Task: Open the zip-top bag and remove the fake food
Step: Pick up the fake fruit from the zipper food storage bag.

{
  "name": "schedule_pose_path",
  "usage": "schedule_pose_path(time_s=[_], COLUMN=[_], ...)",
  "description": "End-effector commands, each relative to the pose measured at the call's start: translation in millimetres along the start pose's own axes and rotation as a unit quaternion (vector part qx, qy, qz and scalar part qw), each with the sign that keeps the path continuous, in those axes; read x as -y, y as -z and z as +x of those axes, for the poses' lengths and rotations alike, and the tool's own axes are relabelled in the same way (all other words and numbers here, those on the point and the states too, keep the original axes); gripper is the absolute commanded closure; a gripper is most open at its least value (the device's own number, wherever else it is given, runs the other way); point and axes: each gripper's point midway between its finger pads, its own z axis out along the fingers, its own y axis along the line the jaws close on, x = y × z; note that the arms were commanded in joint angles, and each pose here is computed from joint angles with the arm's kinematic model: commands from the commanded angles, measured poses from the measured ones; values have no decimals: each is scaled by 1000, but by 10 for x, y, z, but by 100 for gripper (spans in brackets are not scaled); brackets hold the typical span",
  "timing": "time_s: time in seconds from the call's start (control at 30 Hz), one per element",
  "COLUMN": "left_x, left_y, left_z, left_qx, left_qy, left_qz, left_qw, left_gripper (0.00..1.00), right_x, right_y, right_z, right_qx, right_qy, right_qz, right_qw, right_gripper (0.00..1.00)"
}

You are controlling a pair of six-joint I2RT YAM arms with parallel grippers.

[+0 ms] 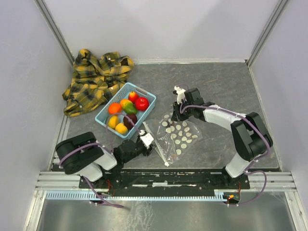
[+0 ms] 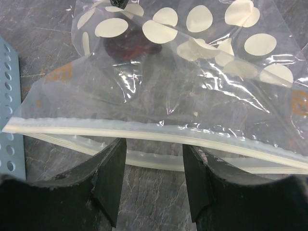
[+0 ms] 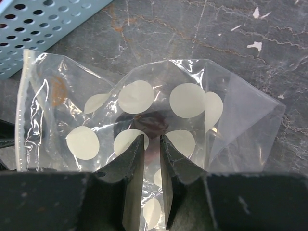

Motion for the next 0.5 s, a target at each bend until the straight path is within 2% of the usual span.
schedule_pose_path(time_s=[0.0, 0.17, 0.47], left_x=[-18, -1, -72], left_y=[-101, -183, -281], left_z=[-283, -289, -279], left_qx=[65, 73, 72], left_qy=[13, 14, 6], left_qz=[-1, 2, -10], left_qw=[998, 997, 997], left_gripper=[42, 41, 34], right_x=[63, 132, 66], right_y=[1, -21, -104], right_z=[-187, -157, -150], right_qx=[15, 6, -3], right_qy=[27, 32, 38], right_qz=[28, 46, 20], right_qw=[999, 998, 999], right_gripper=[73, 73, 72])
